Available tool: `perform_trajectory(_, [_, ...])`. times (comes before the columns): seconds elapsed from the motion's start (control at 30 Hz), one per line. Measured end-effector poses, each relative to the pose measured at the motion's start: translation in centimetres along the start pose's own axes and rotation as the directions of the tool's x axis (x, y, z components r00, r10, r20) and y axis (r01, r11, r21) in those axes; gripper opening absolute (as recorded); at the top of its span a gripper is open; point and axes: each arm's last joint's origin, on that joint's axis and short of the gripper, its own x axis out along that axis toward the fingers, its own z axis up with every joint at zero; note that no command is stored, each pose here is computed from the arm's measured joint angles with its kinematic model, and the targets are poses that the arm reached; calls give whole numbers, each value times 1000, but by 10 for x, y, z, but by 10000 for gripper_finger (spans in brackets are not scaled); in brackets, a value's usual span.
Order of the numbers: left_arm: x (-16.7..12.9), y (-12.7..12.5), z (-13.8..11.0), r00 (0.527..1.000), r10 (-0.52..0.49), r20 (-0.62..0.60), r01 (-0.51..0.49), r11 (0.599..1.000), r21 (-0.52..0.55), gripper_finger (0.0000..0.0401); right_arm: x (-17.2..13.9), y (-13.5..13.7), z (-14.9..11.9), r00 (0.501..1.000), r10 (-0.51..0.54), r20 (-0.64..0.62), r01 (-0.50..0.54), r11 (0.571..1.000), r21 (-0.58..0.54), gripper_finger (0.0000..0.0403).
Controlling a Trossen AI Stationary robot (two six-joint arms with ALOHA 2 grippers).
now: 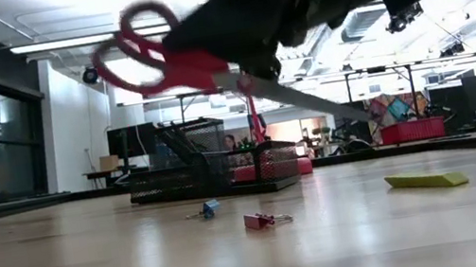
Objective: Pick and place office supplies into organizer
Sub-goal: Put the orange scissors into the desk organizer
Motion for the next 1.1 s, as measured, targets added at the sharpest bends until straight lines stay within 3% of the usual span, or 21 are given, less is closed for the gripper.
perform_trajectory(0.1, [-3,-4,-18,992,-74,107,79,996,-46,62,0,-2,5,999,12,32,-11,999,-39,11])
perform_trajectory(0.2, [-3,-4,-37,950,-167,263,199,975,-100,62,-4,-3,15,997,-5,80,13,995,-95,11])
perform_trajectory(0.3, [-5,-2,-58,877,-231,421,307,944,-121,62,-11,0,30,988,-3,153,29,986,-167,11])
perform_trajectory(0.4, [-6,4,-79,803,-224,553,363,919,-156,63,-18,-2,45,975,-15,220,73,963,-260,11])
perform_trajectory(0.47, [-7,9,-94,761,-231,606,400,903,-158,63,-22,-9,55,963,-28,269,108,953,-285,11])
perform_trajectory(0.63, [-14,22,-120,603,-280,747,520,848,-102,63,-30,-40,78,930,39,367,106,923,-369,11])
perform_trajectory(0.83, [-5,41,-152,671,-212,711,466,866,-181,63,-46,-93,102,885,73,460,123,916,-381,11])
perform_trajectory(0.97, [-1,47,-154,673,-214,708,435,889,-145,63,-54,-118,112,873,127,472,94,904,-416,11])
perform_trajectory(1.1, [3,55,-155,683,-204,702,411,901,-137,63,-61,-141,119,874,71,480,152,900,-409,11])
